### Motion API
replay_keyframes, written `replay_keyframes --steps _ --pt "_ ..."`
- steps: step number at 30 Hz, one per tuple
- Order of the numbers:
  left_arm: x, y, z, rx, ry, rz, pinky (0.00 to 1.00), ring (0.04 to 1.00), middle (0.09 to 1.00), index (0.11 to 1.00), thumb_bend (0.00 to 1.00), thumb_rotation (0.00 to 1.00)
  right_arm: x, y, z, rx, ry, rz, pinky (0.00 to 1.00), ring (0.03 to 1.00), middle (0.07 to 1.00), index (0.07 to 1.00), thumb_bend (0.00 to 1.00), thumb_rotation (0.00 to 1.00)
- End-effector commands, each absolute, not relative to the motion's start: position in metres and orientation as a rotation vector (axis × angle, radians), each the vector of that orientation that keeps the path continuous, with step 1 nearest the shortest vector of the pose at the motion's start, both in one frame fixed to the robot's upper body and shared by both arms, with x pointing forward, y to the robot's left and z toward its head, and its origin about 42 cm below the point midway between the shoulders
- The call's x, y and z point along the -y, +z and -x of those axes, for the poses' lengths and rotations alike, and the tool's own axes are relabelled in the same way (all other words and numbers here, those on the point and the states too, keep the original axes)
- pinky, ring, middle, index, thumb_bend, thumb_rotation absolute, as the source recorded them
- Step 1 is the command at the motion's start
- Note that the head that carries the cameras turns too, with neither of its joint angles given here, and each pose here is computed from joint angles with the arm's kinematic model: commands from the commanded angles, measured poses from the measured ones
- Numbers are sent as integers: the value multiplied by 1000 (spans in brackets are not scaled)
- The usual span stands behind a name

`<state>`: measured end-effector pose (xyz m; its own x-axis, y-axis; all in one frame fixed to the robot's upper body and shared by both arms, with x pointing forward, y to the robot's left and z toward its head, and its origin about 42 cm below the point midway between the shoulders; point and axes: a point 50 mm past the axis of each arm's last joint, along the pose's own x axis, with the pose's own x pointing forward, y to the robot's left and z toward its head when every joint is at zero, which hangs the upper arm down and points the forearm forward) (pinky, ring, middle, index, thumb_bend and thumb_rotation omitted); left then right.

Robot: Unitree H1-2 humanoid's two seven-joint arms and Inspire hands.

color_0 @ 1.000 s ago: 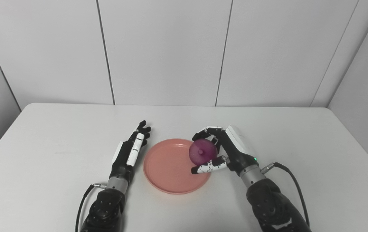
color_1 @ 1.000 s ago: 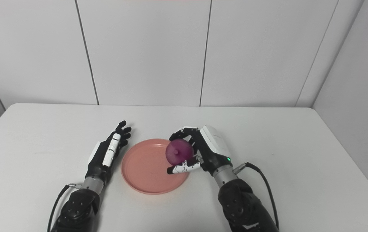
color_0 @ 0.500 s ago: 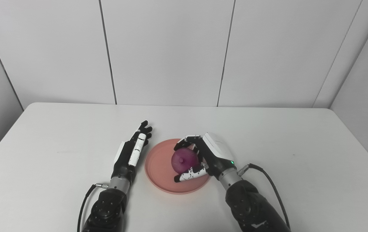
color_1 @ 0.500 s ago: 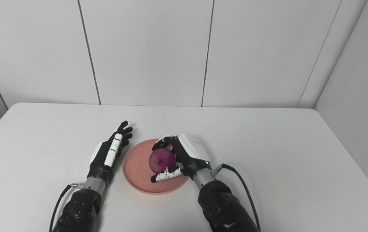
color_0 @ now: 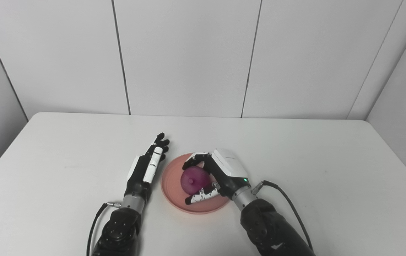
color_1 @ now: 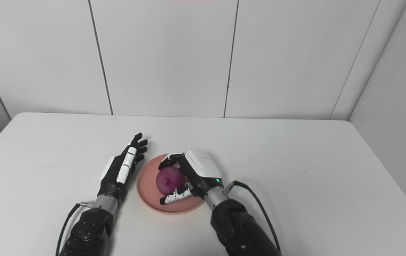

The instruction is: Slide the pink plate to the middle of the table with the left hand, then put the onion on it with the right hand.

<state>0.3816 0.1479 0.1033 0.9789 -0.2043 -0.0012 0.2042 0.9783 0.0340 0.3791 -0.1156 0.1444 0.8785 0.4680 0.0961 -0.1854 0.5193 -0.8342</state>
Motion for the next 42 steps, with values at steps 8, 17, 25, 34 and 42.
replay_keyframes --steps 8,17,25,34,42 --pt "-137 106 -381 -3 -240 3 931 924 925 924 561 1000 117 164 -383 440 397 1010 731 741 750 764 641 103" --pt "-137 105 -380 -8 -237 5 932 924 917 920 568 1000 127 168 -376 429 373 946 871 898 913 934 715 649" --pt "-137 106 -378 -7 -243 3 941 923 921 925 565 1000 145 169 -373 422 384 843 961 975 986 998 782 930" --pt "-139 105 -378 -9 -238 4 940 911 912 918 571 1000 163 173 -365 432 324 773 832 925 974 988 789 991" --pt "-142 105 -374 -13 -240 2 949 915 911 913 572 1000 180 168 -368 352 313 636 875 945 983 984 715 950"
